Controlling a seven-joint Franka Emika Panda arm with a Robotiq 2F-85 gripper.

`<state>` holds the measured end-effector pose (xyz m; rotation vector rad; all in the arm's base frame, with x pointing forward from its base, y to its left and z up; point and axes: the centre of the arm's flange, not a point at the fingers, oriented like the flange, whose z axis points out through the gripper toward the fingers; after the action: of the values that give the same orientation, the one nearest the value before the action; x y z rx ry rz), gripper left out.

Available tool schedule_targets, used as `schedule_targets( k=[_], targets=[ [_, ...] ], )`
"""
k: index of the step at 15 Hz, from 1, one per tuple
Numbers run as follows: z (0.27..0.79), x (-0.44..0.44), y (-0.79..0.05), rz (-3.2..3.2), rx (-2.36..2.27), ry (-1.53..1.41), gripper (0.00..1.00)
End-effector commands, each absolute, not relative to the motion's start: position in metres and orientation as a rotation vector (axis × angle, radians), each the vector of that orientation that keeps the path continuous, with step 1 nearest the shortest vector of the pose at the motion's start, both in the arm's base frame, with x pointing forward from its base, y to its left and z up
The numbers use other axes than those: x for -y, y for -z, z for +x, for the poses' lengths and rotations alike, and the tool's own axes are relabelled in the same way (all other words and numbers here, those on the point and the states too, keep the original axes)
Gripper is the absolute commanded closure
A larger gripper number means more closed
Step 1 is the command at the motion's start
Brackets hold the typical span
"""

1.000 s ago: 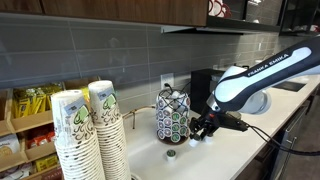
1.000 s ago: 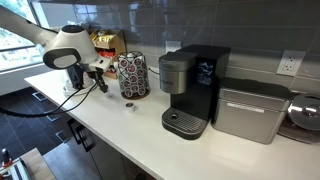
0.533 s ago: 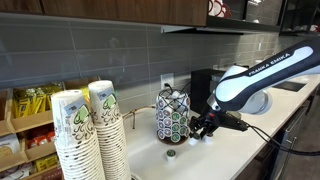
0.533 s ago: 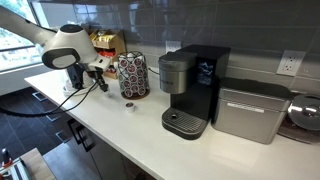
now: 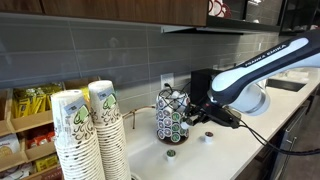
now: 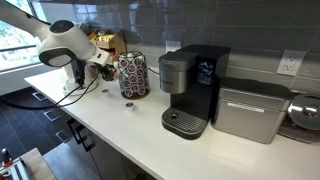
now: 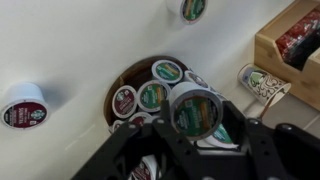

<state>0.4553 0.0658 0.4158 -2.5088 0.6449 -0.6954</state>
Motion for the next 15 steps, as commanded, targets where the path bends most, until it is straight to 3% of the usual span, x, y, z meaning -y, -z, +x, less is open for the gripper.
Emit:
schedule_targets(
  k=[1,15],
  targets=[
    [0.455,-0.061,-0.410,-2.421,-0.703,0.754,0.71],
    [0.461,-0.043,-0.418,-2.145,-0.986,0.856,0.71]
  ],
)
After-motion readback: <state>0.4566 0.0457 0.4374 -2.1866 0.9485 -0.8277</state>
